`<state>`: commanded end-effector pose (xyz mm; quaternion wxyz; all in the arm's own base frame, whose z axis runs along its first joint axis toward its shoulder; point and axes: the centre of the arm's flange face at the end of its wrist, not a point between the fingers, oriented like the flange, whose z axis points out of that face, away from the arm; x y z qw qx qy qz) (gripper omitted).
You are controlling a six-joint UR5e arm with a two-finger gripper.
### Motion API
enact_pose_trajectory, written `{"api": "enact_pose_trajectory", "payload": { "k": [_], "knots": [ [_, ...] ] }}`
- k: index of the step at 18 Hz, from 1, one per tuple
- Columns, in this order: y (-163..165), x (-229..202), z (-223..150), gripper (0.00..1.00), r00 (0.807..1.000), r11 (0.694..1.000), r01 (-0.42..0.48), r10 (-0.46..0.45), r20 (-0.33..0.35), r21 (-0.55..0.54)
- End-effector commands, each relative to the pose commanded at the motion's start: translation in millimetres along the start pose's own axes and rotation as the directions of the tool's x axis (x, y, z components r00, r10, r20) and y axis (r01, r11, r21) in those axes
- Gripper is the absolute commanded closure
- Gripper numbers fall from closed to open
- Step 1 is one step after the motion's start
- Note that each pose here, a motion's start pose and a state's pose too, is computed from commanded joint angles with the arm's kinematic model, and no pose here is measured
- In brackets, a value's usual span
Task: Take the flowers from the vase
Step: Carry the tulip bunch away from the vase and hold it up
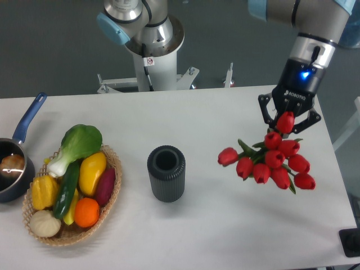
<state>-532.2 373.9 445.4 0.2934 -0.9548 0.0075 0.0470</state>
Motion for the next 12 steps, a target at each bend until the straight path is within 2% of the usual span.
{"api": "enact_pose_trajectory", "payload": {
  "k": [3,12],
  "knots": [
    [-9,2,12,0.97,0.998,0.992,-0.061,0.064,0.023,-0.107],
    [-6,8,35,0.97,0.988,0.957,-0.153,0.154,-0.014,-0.246]
  ]
}}
